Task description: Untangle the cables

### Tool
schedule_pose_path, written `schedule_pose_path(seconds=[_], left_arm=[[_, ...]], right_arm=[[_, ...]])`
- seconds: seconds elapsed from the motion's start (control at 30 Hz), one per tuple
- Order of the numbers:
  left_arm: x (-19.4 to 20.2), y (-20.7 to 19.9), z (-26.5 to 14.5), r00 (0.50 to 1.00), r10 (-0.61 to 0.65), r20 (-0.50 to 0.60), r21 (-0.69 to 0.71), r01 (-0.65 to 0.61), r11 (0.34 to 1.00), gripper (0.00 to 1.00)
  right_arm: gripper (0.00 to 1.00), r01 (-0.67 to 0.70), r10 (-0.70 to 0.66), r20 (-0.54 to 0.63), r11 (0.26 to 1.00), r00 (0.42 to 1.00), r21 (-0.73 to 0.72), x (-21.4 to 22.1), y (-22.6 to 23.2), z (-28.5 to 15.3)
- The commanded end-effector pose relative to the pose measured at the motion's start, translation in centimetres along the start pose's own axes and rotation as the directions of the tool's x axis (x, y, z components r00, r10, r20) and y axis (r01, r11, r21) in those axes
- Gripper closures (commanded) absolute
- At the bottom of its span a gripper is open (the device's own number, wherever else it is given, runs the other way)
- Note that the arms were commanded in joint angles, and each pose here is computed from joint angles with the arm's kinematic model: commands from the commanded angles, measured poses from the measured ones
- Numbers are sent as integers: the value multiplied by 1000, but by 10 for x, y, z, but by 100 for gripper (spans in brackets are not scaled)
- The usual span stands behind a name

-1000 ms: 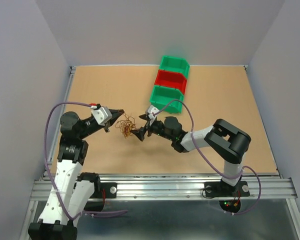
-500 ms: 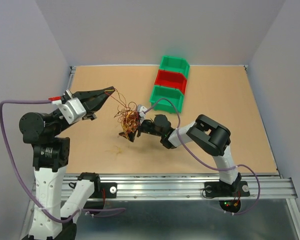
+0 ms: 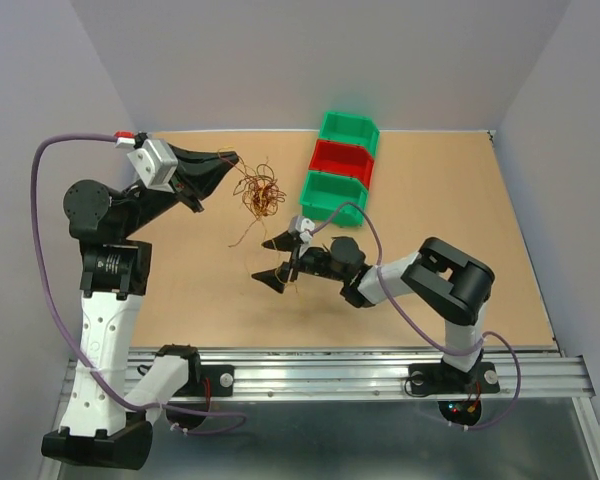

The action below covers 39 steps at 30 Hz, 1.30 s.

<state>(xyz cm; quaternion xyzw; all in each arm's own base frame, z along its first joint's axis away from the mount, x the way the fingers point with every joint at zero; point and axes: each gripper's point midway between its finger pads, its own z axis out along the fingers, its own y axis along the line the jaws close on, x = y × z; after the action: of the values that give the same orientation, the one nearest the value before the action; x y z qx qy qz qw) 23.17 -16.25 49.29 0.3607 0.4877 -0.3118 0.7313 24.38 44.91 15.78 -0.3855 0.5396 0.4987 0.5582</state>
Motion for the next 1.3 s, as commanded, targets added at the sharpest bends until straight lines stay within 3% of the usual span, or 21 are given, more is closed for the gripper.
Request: schedule_pose_path(seconds=[0.0,0.13,0.37,0.73,1.03,1.13,1.17,1.23,1.27], left_arm=[[-26,-23,-5,995,66,77,73,-71,995,100],[-16,-22,-6,996,62,68,64,-66,996,100],[-16,-26,-9,995,67,71,64,-71,995,100],[-20,-38,-16,993,86,83,79,-93,993,100],[-21,-43,-18,993,79,86,94,-87,992,100],[-22,-44,-17,993,75,87,101,-84,991,100],[-22,-44,-17,993,76,88,102,-85,991,100],[-24,-44,-17,993,75,90,101,-84,991,100],[-23,-41,-15,994,70,88,93,-78,993,100]], right_arm=[[6,83,-63,184,991,981,-104,-66,33,-7],[6,86,-48,209,981,977,-172,-84,50,-14],[6,56,-53,198,998,979,-8,-80,22,-16],[5,54,-41,224,997,974,-51,-97,34,-20],[6,22,-34,277,999,960,47,-112,9,-1],[26,22,-22,282,1000,959,3,-114,13,8],[43,23,-19,281,1000,959,-10,-115,14,10],[61,19,-4,279,998,960,-52,-115,19,15],[79,17,2,275,998,961,-66,-114,22,16]])
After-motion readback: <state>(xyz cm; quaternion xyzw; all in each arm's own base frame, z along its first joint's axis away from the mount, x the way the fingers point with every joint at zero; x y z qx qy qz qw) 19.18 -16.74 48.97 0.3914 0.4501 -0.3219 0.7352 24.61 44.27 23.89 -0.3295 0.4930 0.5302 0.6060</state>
